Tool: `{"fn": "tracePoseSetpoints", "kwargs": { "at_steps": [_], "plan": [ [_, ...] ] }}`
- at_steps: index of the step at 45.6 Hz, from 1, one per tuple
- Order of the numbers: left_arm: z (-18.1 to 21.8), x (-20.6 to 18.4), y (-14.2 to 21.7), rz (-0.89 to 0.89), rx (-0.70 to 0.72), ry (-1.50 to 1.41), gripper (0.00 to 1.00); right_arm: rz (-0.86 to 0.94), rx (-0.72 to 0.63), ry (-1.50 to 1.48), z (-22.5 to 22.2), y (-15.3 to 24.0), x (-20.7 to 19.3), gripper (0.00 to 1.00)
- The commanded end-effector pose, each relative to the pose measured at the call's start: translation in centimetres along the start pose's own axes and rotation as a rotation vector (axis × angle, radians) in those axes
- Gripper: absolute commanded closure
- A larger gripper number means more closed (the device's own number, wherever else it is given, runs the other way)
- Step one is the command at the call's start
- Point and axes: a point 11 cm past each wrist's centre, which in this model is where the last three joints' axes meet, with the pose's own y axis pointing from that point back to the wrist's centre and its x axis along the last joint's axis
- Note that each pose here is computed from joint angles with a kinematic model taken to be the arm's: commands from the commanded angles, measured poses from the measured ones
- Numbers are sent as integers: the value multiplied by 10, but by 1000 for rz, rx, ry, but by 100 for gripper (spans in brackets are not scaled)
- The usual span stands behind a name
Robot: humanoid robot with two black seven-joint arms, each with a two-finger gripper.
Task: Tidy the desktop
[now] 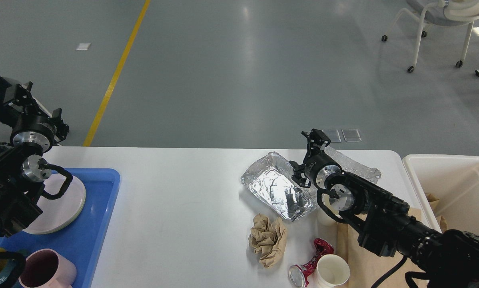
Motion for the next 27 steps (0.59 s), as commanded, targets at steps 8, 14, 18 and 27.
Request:
{"fn": "tracePoseSetpoints", "kwargs": {
  "at_steps": [8, 14, 18, 27],
  "plan": [
    [-12, -15, 7, -109, -37, 5, 3, 2, 0, 0, 0, 0, 1, 0],
    [-10, -14, 11, -141, -100, 16, 3, 2, 0, 0, 0, 0, 1, 0],
    [-18, -3, 20, -140, -118, 25, 3, 2, 0, 0, 0, 0, 1, 0],
    [-35, 2, 32, -157, -119, 76, 3, 2, 0, 0, 0, 0, 1, 0]
  ]
}}
